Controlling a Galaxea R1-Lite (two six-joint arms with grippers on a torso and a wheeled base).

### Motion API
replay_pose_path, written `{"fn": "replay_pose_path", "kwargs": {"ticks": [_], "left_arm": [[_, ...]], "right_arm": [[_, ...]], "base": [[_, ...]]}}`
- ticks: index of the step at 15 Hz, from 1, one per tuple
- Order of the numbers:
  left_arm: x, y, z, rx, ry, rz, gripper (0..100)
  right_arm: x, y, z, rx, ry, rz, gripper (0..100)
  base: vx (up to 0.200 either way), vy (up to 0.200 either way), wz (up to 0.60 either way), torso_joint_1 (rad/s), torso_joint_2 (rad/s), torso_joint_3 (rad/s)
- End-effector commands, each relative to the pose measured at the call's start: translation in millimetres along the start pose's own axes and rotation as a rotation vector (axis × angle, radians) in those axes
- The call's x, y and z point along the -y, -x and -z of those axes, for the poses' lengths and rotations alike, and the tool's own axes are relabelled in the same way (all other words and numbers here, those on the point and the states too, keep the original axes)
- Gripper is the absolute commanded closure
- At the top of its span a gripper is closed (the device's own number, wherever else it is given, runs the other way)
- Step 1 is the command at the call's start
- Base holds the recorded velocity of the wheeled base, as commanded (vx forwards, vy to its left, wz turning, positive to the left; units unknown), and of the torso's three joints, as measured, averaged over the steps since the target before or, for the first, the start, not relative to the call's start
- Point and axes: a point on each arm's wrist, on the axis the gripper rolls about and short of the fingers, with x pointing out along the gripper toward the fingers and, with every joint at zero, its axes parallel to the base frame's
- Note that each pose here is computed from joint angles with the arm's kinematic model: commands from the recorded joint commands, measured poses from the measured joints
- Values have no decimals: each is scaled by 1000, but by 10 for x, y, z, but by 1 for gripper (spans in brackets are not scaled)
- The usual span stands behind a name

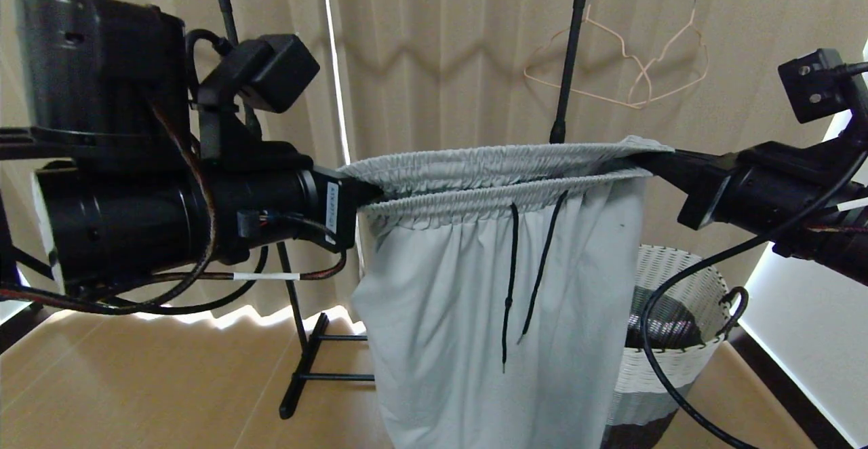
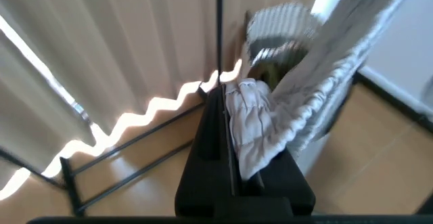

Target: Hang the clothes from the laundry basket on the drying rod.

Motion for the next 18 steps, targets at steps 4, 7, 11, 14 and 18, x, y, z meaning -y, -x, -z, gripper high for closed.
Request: {"fn": "replay_pose_path", "kwargs": {"ticks": [4,7,11,14,18], "left_arm": [[18,-59,108,16,-1,-2,100],[76,-176,-123,120,-7,18,100],[88,-258,-411,200,-4,20,100],[80,-410,-383,174,-4,15,100],[71,-530,-476,195,-3,10,100]], "right_arm": [[0,64,-23,14,2,3,100],[-5,253,-52,35,8,13,100],[-37,513,-157,70,14,8,100],[-118,753,-76,36,11,-120,100],[-251,866,-30,28,15,-290,100]], "base": [[0,0,0,0,0,0],[0,0,0,0,0,0],[0,0,0,0,0,0],[0,0,0,0,0,0],[0,0,0,0,0,0]]}}
